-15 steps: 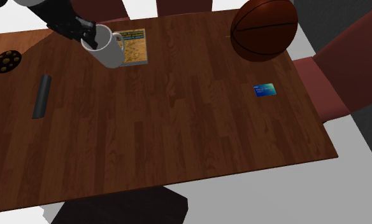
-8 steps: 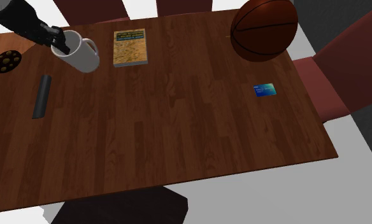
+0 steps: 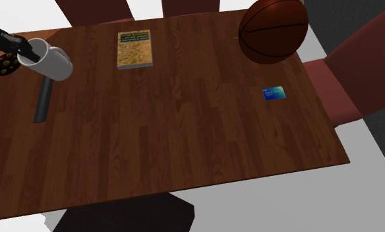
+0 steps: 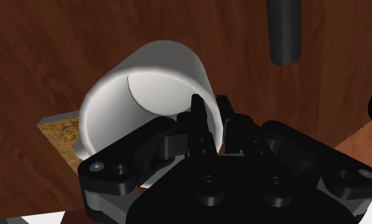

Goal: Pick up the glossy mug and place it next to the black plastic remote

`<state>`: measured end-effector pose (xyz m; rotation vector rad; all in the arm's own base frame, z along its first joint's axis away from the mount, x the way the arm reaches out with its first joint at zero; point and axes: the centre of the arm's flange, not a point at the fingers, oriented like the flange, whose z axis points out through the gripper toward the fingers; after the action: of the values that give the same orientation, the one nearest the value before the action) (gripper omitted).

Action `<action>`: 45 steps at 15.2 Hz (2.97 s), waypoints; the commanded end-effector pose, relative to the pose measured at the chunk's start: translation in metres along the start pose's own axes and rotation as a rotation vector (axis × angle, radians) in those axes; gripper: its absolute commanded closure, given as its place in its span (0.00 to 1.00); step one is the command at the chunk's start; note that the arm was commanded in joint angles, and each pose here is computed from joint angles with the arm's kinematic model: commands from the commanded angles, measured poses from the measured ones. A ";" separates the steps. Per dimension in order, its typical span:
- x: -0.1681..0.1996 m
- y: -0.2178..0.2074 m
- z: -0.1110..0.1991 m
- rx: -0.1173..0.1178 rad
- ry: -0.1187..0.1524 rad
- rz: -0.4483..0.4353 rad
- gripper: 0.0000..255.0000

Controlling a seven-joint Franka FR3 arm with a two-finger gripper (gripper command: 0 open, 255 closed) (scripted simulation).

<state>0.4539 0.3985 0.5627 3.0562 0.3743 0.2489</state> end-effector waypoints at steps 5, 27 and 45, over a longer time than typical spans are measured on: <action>-0.021 -0.077 0.001 0.000 0.000 0.002 1.00; -0.084 -0.268 0.040 0.000 0.000 0.002 1.00; -0.089 -0.270 0.077 0.000 0.000 0.002 0.00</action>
<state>0.3174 0.6362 0.4539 3.0565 0.3711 0.2491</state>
